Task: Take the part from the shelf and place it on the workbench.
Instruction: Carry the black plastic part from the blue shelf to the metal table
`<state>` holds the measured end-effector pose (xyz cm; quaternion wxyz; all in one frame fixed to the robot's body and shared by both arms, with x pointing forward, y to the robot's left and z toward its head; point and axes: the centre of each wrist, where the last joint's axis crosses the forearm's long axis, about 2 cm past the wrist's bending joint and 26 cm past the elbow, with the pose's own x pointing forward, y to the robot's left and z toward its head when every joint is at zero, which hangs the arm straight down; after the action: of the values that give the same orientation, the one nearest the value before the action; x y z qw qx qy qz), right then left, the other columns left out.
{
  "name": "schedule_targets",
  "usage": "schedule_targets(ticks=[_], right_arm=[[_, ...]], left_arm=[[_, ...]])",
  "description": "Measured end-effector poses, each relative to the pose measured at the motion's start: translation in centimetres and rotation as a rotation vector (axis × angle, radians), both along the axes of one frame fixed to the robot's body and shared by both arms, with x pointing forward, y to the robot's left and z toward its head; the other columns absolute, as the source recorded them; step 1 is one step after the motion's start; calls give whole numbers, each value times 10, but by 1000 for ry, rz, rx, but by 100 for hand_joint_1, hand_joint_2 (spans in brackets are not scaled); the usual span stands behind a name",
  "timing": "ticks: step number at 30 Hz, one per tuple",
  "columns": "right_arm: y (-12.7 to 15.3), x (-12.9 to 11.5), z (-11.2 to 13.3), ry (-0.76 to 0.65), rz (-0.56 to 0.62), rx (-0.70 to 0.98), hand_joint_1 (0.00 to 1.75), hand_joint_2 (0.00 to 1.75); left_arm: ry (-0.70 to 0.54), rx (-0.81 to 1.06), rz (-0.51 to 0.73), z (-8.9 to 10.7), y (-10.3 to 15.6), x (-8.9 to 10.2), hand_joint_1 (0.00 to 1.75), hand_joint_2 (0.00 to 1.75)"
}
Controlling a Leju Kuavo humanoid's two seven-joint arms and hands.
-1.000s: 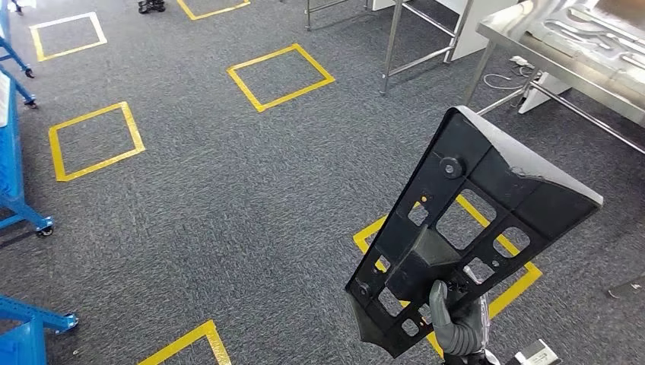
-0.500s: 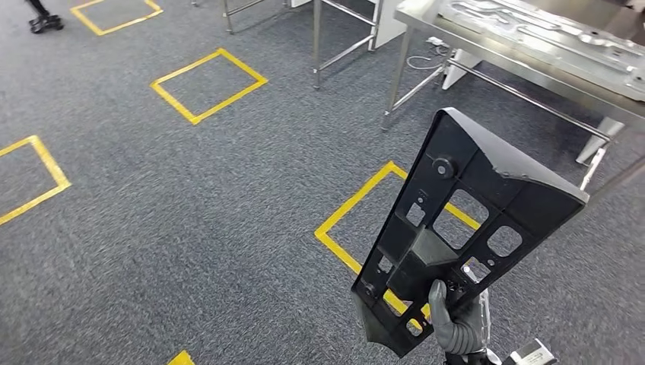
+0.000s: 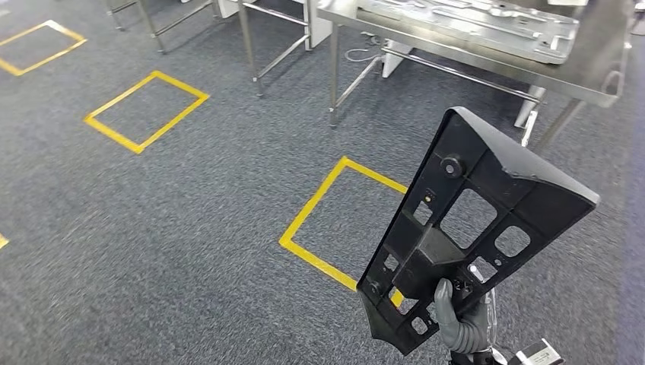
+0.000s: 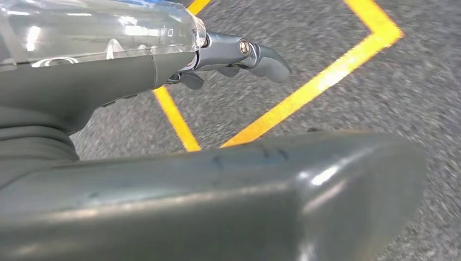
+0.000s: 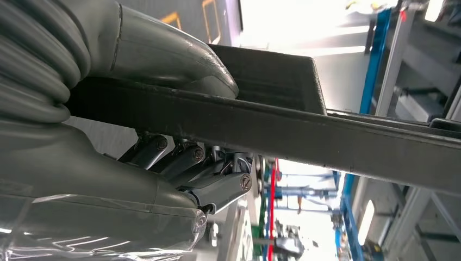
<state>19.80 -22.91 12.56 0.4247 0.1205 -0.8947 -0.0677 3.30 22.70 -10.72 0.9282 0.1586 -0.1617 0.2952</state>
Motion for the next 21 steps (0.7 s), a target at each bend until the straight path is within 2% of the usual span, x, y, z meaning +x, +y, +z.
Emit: schedule_targets(ticks=[10, 17, 21], right_arm=[[-1, -1, 0, 5, -5, -17, 175, 175], [-2, -3, -1, 10, -60, -161, 175, 175], [-3, -3, -1, 9, -83, -189, 175, 175]], left_arm=[[1, -1, 0, 0, 3, -1, 0, 0], [-17, -19, -3, -1, 2, 0, 0, 0], [-27, -25, -6, 0, 2, 1, 0, 0]])
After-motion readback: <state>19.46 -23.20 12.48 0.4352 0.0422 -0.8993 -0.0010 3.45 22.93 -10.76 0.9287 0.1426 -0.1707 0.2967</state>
